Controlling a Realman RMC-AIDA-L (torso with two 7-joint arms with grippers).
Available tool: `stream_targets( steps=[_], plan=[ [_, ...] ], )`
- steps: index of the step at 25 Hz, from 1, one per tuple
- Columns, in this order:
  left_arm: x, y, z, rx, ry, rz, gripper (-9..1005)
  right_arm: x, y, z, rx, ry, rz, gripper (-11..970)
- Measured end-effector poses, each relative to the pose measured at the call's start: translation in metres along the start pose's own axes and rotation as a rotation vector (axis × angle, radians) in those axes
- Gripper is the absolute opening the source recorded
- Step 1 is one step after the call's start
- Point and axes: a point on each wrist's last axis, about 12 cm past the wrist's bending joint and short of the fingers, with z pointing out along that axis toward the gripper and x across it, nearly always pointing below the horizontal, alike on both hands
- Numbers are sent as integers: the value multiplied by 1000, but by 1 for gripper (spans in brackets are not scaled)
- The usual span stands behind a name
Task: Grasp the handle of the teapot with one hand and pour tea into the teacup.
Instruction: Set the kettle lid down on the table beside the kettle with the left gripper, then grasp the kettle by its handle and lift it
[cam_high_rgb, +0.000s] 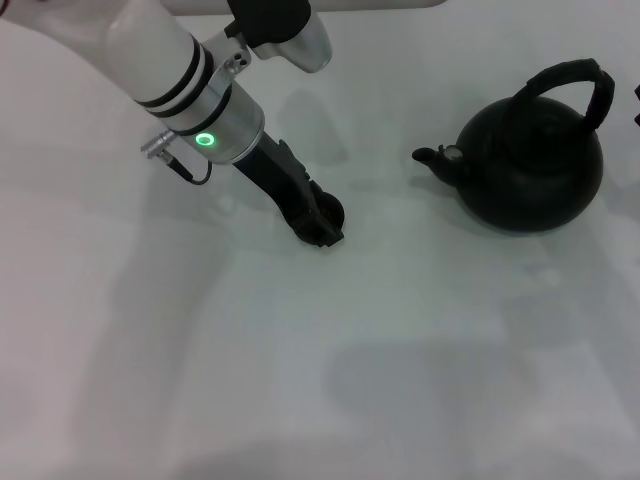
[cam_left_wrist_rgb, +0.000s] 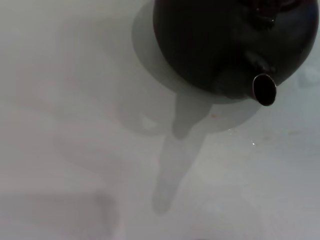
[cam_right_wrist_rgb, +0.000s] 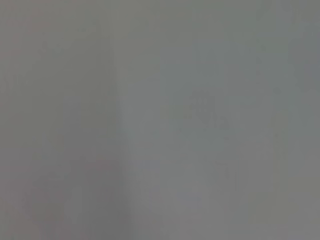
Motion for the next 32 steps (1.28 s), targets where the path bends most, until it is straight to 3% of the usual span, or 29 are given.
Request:
stream_targets(
  steps=[16, 21, 28, 32],
  plan=[
    [-8, 3, -4, -15, -4, 4, 877, 0, -2, -1, 12, 1, -1, 857],
    [-13, 4, -7, -22, -32, -1, 877, 0, -3, -1, 16, 1, -1, 857],
    [-29, 5, -15, -4, -136, 22, 876, 0, -5, -2, 28, -2, -2, 856],
    [-36, -2, -16, 52, -245, 55, 876, -1, -7, -1, 44, -4, -2, 856]
  ],
)
